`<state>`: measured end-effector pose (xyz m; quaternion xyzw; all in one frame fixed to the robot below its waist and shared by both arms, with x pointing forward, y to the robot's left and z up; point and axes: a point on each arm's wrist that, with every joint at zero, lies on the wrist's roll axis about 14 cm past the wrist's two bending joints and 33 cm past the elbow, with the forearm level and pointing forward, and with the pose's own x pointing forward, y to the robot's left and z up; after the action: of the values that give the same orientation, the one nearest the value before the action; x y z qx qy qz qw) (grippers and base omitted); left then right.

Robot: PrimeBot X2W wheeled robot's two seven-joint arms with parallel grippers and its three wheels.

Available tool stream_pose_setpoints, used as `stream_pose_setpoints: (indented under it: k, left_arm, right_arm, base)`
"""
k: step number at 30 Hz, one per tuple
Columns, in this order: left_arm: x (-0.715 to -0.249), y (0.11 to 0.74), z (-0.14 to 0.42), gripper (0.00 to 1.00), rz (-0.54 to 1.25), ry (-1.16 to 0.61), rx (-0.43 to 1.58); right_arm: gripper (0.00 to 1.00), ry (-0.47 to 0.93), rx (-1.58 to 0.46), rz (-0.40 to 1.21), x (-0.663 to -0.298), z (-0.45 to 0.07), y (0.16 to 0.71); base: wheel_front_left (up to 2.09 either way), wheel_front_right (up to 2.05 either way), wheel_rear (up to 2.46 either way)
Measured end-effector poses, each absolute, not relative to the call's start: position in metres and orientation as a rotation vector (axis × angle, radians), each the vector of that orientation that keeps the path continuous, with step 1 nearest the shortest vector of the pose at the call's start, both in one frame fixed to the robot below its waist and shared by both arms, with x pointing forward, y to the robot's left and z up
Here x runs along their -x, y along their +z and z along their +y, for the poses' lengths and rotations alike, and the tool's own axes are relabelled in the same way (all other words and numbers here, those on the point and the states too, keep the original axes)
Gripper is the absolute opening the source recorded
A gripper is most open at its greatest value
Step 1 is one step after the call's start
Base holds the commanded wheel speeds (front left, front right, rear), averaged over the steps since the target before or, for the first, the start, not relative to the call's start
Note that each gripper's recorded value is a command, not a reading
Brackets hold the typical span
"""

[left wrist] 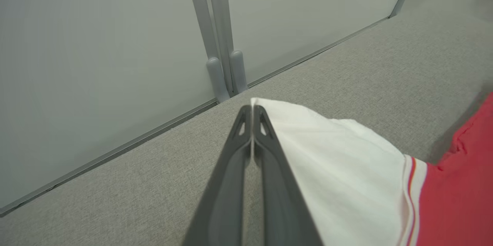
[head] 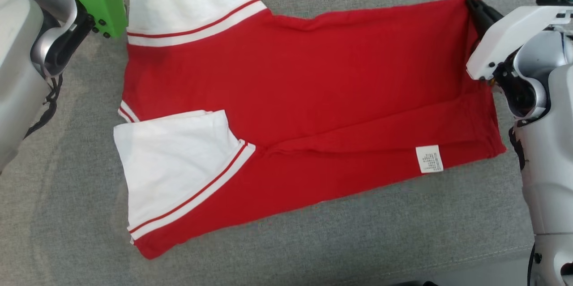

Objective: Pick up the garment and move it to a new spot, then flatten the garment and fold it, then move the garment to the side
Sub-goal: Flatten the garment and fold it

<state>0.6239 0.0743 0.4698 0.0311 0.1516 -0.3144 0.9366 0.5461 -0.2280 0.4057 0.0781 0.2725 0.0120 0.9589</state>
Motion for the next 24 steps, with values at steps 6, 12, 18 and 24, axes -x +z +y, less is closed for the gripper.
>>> stream_pose_setpoints:
  k: [6, 12, 18, 24]
  left_arm:
    - [-0.637, 0.519, 0.075, 0.00, 0.121, -0.621, -0.019]
    - [-0.615, 0.522, 0.067, 0.00, 0.127, -0.630, 0.093]
    - [-0.579, 0.513, 0.082, 0.00, 0.162, -0.617, 0.178]
    - [-0.542, 0.499, 0.101, 0.00, 0.201, -0.576, 0.261]
  right_arm:
    - [0.00, 0.008, -0.175, 0.429, -0.561, -0.239, 0.438]
    - [0.00, 0.006, -0.202, 0.422, -0.545, -0.243, 0.442]
    - [0.00, 0.028, -0.195, 0.391, -0.525, -0.240, 0.442]
    - [0.00, 0.054, -0.224, 0.309, -0.517, -0.228, 0.451]
  base:
    - [0.00, 0.00, 0.00]
    - [0.00, 0.00, 0.00]
    - [0.00, 0.00, 0.00]
    - [0.00, 0.00, 0.00]
